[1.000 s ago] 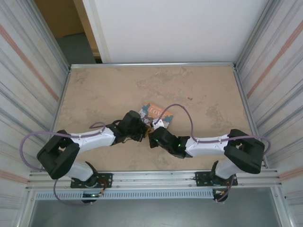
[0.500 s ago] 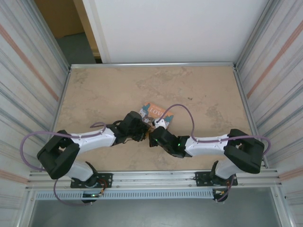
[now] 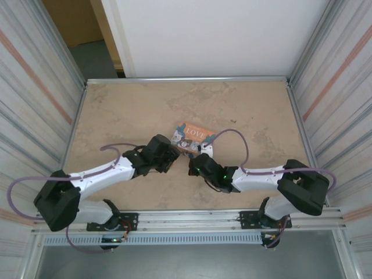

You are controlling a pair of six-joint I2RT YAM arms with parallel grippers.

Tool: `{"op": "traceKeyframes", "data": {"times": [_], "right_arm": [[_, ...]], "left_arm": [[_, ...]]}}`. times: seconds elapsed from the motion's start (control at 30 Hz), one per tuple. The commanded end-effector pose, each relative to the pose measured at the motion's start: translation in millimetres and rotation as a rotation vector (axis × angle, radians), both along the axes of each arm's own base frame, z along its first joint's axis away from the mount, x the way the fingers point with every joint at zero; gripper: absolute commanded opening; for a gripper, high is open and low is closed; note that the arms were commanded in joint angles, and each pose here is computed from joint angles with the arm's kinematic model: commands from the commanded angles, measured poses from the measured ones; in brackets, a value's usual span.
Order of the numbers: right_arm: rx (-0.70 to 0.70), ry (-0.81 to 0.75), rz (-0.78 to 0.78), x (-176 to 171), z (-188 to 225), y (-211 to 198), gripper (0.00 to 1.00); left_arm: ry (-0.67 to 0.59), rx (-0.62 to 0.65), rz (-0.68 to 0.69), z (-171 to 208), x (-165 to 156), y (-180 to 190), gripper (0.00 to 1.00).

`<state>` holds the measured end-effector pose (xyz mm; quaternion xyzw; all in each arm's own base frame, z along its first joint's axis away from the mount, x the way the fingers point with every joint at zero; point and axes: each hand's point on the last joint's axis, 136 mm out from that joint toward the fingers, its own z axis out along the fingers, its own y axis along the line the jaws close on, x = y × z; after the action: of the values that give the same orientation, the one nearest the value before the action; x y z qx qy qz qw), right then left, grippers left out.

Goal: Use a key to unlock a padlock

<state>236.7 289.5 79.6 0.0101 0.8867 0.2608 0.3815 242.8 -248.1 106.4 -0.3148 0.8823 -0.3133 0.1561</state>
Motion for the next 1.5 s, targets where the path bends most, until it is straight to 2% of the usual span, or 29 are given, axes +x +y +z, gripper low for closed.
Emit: {"op": "traceKeyframes", "data": {"times": [0.0, 0.13, 0.3, 0.43, 0.6, 0.93, 1.17, 1.3, 1.47], "right_arm": [[0.014, 0.077, -0.07, -3.8, -19.1, -23.2, 0.0], [0.086, 0.11, -0.087, -3.8, -25.4, -31.2, 0.0], [0.136, 0.146, -0.113, -2.3, -34.6, -43.3, 0.0], [0.187, 0.177, -0.125, -1.7, -40.7, -47.4, 0.0], [0.182, 0.197, -0.132, -1.3, -46.6, -48.3, 0.06], [0.195, 0.231, -0.159, -0.6, -55.9, -48.6, 0.26], [0.156, 0.197, -0.163, 0.6, -46.2, -56.9, 0.37], [0.153, 0.177, -0.127, 2.0, -33.5, -63.1, 0.48], [0.209, 0.165, -0.041, 5.6, -16.7, -58.2, 0.57]], "left_arm": [[-0.135, 0.201, -0.008, 23.6, 13.4, 34.1, 0.57], [-0.238, 0.26, -0.052, 41.9, 29.5, 41.6, 0.6], [-0.347, 0.236, -0.123, 55.5, 52.6, 40.2, 0.67], [-0.4, 0.211, -0.18, 52.2, 70.8, 42.6, 0.73], [-0.424, 0.175, -0.295, 46.5, 86.2, 34.8, 0.74], [-0.424, 0.158, -0.383, 32.7, 102.0, 20.4, 0.74], [-0.427, 0.181, -0.483, 24.1, 114.0, 11.3, 0.75], [-0.421, 0.149, -0.552, 17.3, 119.5, 4.5, 0.76], [-0.393, 0.122, -0.631, 6.0, 123.1, -7.3, 0.75]]}}
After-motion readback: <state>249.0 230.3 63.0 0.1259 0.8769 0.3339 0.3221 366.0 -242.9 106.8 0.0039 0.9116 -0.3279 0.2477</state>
